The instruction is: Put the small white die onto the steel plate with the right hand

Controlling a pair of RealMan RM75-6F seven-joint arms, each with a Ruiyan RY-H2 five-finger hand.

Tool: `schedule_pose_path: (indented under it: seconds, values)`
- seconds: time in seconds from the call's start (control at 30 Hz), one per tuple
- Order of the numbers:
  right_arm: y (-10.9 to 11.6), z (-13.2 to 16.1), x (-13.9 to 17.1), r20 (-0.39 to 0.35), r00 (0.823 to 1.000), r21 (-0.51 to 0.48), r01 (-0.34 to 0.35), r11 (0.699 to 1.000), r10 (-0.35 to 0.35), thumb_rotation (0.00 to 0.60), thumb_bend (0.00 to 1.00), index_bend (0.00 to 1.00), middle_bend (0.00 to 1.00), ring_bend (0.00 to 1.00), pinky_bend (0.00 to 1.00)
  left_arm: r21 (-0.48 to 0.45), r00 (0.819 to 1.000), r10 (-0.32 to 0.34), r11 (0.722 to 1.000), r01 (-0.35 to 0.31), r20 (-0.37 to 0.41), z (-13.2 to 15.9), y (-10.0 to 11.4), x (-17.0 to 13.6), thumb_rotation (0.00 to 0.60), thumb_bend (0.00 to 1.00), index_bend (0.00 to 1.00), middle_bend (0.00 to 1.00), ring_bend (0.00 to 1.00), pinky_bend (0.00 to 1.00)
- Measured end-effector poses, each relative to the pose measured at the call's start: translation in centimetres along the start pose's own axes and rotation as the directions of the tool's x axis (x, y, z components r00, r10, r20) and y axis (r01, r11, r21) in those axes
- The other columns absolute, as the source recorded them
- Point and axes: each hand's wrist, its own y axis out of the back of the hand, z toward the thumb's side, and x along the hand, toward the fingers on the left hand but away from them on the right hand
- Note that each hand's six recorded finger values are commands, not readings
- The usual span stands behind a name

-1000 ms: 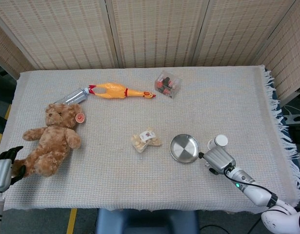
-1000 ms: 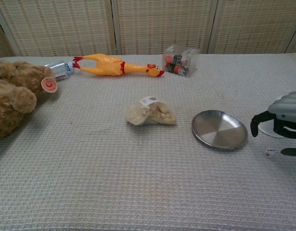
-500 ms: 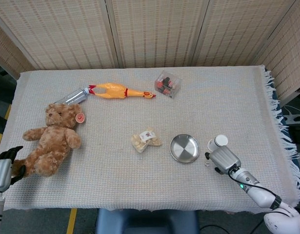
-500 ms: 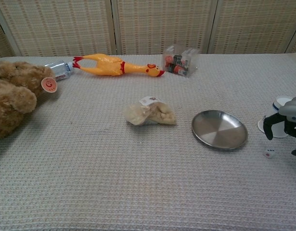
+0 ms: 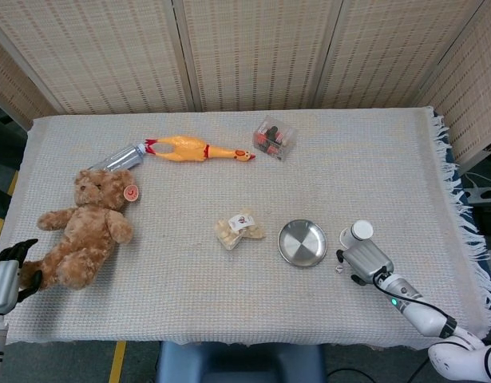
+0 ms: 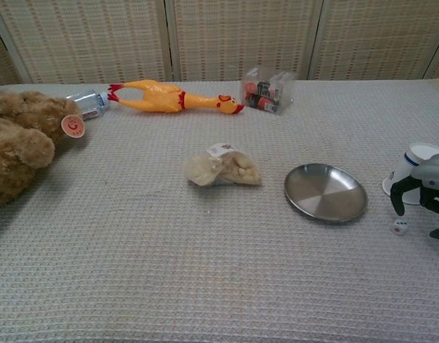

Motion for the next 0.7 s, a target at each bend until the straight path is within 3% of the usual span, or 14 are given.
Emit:
schedule_pose_path:
  seconds: [0.7]
  values:
    - [-0.50,0.51,-0.74,-0.028,0.999,-0.045,0.021,0.999,-0.022,0.600,0.17,0.43,0.84,0.84,1.00,-0.004,1.000,0.001,1.000,-0.001,0.001,0.02,0.11,-0.07,0.600,0.40,0.19,0.22,0.25,0.40]
